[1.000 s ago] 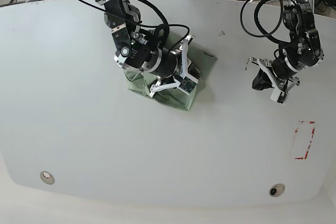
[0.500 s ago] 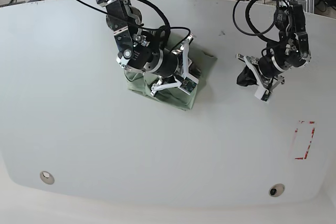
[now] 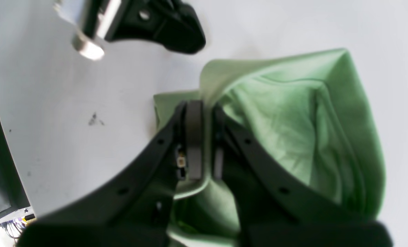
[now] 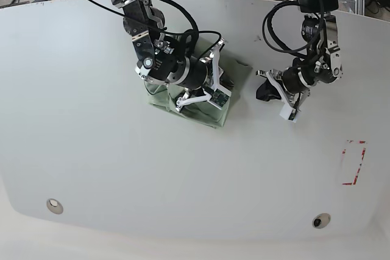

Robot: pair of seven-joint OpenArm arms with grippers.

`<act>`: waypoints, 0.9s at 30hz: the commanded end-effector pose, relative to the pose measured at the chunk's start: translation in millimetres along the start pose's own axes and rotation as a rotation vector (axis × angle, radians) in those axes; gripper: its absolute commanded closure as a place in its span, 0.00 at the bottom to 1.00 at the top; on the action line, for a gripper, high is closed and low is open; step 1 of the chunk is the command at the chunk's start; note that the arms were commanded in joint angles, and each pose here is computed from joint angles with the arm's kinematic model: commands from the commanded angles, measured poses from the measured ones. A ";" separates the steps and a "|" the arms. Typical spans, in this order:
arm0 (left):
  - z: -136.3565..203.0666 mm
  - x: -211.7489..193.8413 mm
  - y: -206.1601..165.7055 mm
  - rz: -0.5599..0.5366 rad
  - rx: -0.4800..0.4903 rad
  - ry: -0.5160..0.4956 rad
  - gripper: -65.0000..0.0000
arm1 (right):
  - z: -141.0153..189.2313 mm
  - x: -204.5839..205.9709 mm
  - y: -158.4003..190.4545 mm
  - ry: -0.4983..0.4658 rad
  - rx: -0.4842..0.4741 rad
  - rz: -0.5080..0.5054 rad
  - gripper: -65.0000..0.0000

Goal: Layout the t-shirt on the table in an organized manner, then fold the t-shirt properly
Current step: 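Bring the left gripper back and grasp the bundle's edge beside the right gripper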

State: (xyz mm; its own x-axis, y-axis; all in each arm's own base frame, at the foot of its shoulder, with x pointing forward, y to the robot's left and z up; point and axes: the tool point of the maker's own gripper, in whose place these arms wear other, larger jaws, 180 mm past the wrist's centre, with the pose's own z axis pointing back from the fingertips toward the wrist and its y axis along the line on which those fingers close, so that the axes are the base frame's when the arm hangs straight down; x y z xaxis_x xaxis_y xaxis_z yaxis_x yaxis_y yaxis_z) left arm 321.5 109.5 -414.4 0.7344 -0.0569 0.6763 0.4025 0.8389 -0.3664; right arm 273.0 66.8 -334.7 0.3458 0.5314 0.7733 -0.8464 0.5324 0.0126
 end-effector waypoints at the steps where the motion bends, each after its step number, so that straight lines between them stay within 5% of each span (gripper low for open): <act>1: -7.7 23.9 -6.5 -0.012 -0.036 -0.068 1.00 | 2.8 17.8 -2.3 -0.060 -0.002 0.010 1.00; 27: -24.1 -4.4 -31.9 0.009 -0.099 -0.006 1.00 | -21.7 22.8 22.1 -0.038 0.083 0.020 1.00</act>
State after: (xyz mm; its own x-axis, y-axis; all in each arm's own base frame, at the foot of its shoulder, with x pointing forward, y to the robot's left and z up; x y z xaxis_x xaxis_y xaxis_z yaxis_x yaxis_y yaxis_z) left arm 316.1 66.7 -422.7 0.7375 -0.0198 0.6750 0.4395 0.7730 -0.4575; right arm 260.6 93.7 -341.8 0.3262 0.5560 0.7645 -0.8841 0.4658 0.0385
